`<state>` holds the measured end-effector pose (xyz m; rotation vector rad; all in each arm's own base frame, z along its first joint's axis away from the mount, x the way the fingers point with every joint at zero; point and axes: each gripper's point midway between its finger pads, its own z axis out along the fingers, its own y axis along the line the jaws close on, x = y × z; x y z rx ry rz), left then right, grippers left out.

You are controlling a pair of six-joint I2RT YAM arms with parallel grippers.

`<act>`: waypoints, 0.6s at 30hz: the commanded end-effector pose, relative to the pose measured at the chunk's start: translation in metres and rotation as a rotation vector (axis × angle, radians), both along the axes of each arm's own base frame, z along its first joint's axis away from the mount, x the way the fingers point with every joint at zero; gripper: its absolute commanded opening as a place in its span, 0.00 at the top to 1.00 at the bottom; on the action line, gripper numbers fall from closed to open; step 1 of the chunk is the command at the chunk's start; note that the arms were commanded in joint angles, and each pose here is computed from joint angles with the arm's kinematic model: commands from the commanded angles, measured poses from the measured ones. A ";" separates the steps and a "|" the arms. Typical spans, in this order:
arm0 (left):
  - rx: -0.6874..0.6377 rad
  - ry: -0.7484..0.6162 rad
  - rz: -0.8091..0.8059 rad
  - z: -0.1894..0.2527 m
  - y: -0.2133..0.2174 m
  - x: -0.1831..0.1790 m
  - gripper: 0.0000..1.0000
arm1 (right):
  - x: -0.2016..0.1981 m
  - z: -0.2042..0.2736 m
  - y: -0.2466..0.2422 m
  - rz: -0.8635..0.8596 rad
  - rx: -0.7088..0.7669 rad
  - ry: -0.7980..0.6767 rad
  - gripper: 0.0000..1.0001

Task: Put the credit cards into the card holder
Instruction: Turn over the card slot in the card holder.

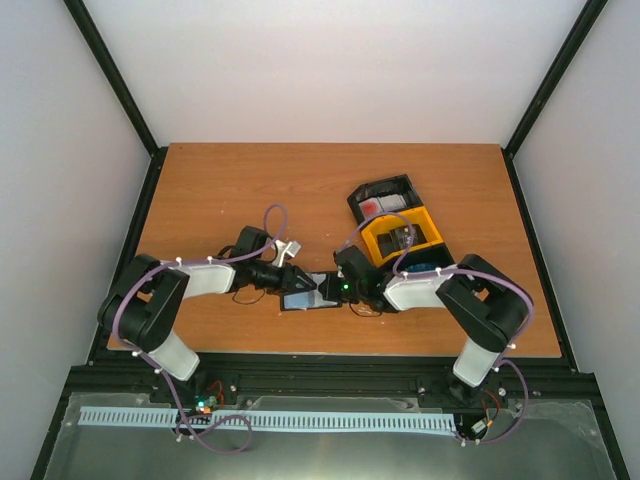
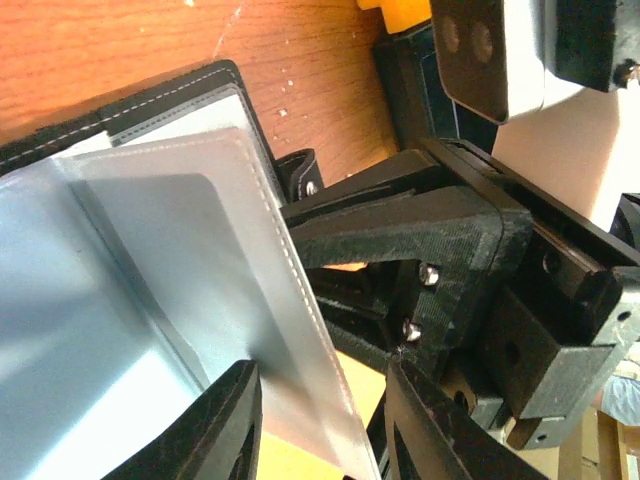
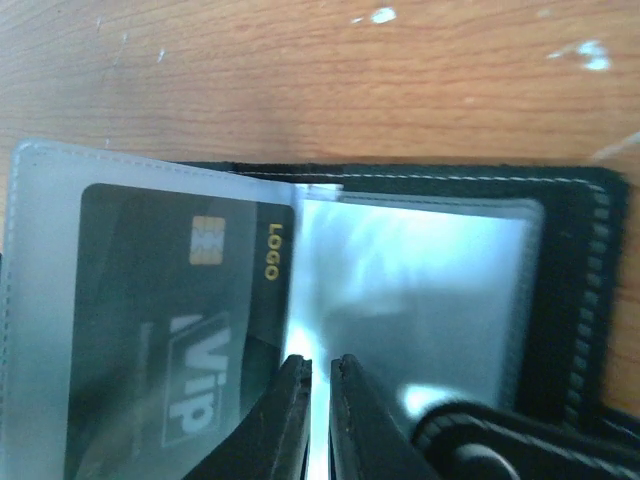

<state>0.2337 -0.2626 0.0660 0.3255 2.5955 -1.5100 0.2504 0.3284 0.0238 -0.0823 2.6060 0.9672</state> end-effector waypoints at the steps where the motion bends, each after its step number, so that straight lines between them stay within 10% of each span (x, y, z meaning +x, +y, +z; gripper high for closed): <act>1: -0.049 -0.025 -0.041 0.005 -0.007 -0.001 0.64 | 0.004 0.000 -0.030 -0.096 -0.102 -0.032 0.92; 18: 0.012 -0.090 -0.010 0.009 -0.016 0.012 0.58 | 0.015 0.056 -0.082 -0.214 -0.228 -0.247 0.74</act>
